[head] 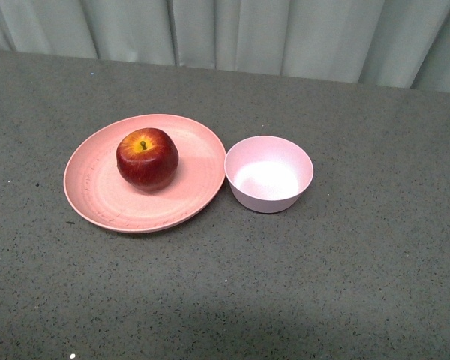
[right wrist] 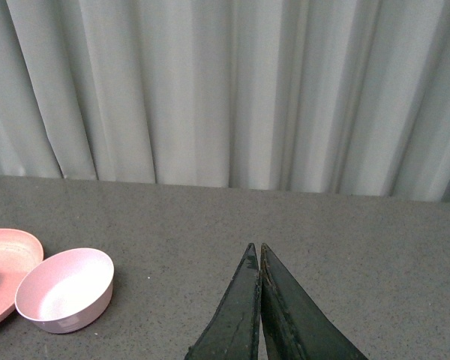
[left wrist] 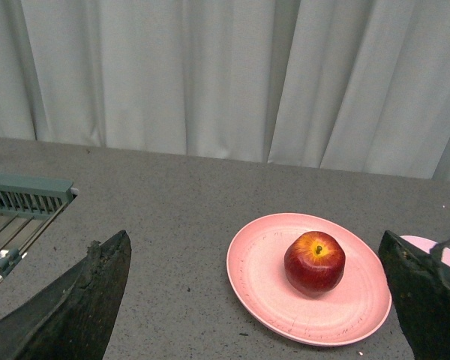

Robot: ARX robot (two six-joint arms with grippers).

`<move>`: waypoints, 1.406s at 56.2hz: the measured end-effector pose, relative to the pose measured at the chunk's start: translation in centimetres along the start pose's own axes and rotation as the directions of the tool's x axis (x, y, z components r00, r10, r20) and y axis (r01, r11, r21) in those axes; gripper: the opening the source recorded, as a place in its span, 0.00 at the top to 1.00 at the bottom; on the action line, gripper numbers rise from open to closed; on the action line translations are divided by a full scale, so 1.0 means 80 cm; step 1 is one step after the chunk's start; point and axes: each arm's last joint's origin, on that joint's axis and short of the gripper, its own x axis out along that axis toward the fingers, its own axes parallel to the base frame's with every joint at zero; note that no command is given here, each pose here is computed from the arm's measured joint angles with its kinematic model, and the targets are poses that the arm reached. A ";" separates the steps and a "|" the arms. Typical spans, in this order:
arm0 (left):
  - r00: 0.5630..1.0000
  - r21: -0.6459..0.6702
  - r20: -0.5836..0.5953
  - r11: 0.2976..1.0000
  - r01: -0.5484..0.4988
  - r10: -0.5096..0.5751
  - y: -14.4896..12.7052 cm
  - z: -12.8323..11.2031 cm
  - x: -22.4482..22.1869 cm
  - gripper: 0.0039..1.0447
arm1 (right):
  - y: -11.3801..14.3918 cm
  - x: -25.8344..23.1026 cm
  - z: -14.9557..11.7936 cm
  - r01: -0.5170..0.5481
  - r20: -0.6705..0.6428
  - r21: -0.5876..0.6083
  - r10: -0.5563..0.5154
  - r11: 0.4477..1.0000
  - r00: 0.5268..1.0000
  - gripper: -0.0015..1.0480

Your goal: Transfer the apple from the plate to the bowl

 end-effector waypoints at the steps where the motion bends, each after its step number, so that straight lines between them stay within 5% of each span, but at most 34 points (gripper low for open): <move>1: 1.000 0.000 0.000 1.000 0.000 0.000 0.000 0.000 0.000 0.06 | 0.000 0.000 0.000 0.000 -0.001 0.000 0.000 1.000 1.000 0.99; 8: 1.000 0.000 0.000 1.000 0.000 0.000 0.000 0.000 0.000 0.06 | 0.000 0.000 0.000 0.000 -0.002 0.000 0.000 1.000 1.000 0.91; 14: 1.000 0.000 0.000 1.000 0.000 0.000 0.000 0.000 0.000 0.06 | 0.000 0.000 0.000 0.000 -0.001 0.000 0.000 1.000 1.000 0.64; 32: 1.000 0.000 0.000 1.000 0.000 0.000 0.000 0.000 0.000 0.06 | 0.000 0.000 0.000 0.000 -0.001 0.000 0.000 1.000 1.000 0.09; 43: 0.943 -0.001 -0.246 0.972 -0.233 0.226 0.003 -0.011 0.013 0.06 | 0.000 0.000 0.000 0.000 -0.001 0.001 0.000 1.000 1.000 0.09; 60: 0.957 -0.089 -0.255 0.982 -0.167 0.139 -0.003 0.018 0.104 0.06 | 0.000 0.000 0.000 -0.001 -0.001 0.001 0.001 1.000 1.000 0.09; 79: 0.926 -0.038 -0.373 0.998 0.047 -0.058 -0.057 -0.012 0.227 0.06 | 0.000 0.000 0.000 -0.001 -0.001 0.001 0.001 1.000 1.000 0.09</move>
